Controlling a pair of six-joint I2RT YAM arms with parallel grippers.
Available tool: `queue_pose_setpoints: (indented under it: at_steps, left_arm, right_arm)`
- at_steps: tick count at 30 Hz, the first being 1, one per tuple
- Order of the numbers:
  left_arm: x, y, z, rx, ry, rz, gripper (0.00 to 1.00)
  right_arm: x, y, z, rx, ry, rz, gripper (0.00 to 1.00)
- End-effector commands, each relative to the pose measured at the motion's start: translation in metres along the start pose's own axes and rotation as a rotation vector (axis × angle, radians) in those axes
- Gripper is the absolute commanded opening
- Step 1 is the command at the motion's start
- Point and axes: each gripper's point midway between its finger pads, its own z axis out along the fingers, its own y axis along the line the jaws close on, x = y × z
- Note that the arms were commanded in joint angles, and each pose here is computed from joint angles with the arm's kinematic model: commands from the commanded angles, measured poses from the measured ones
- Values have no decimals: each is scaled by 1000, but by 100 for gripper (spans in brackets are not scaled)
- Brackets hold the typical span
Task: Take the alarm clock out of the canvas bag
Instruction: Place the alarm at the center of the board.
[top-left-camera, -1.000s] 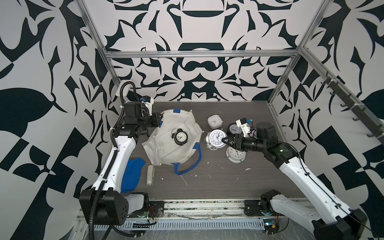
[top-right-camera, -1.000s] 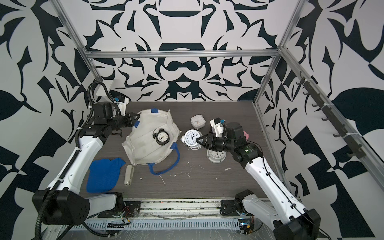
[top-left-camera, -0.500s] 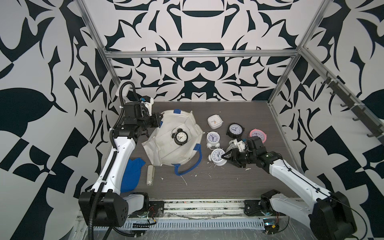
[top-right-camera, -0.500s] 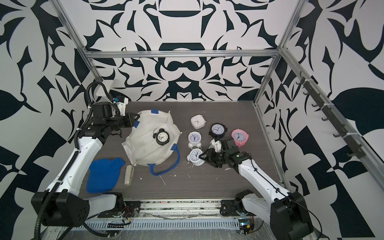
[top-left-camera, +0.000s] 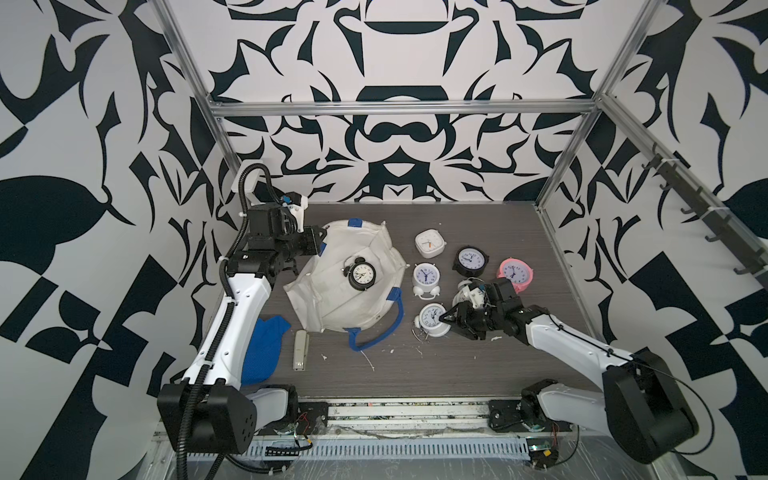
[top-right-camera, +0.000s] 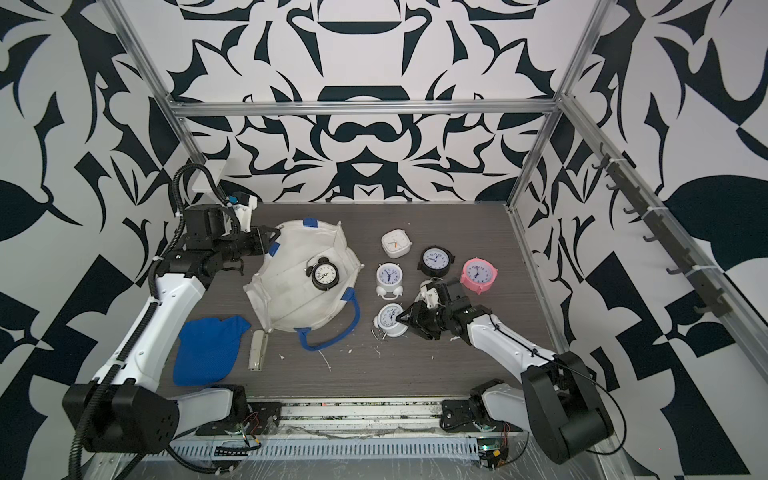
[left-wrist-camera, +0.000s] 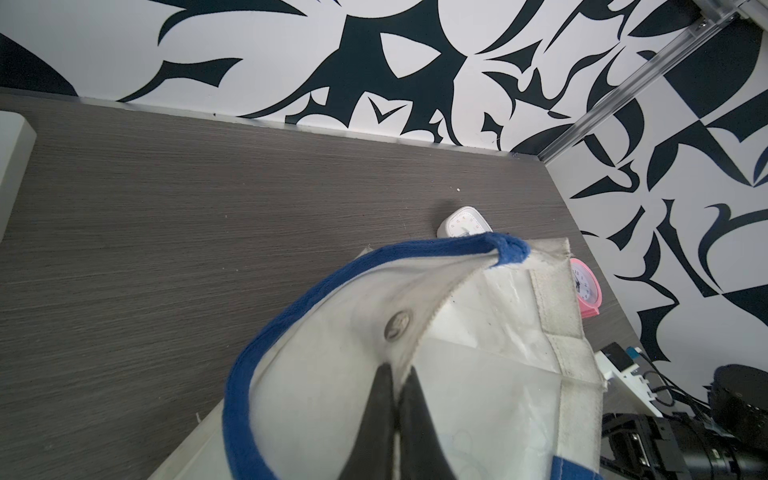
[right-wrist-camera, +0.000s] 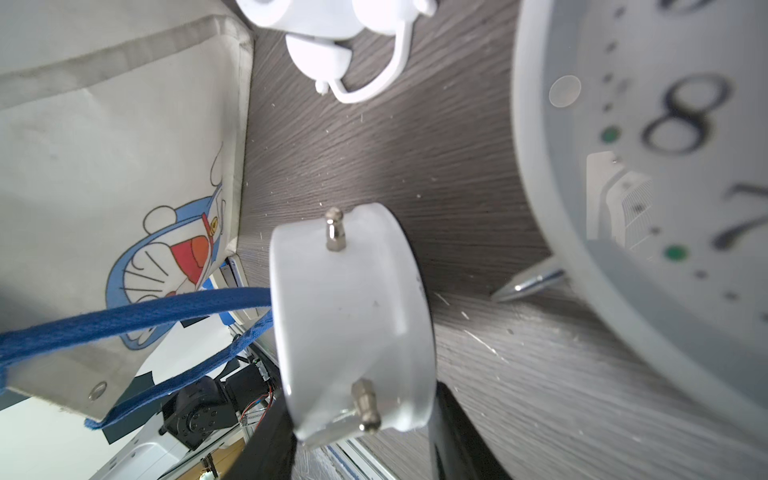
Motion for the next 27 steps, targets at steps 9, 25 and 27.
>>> queue_pose_setpoints:
  at_steps: [9,25,27]
  left_arm:
    - [-15,-10,-10,36,-69,29,0]
    - [-16,-10,-8,37,-68,29,0]
    - [-16,-10,-8,40,-68,29,0]
  right_arm:
    - [-7,-1,8,-26,-10,-31,47]
    - [-5,-19,5,32,-13,5,62]
    - [-6,-21,4,40,-15,8,63]
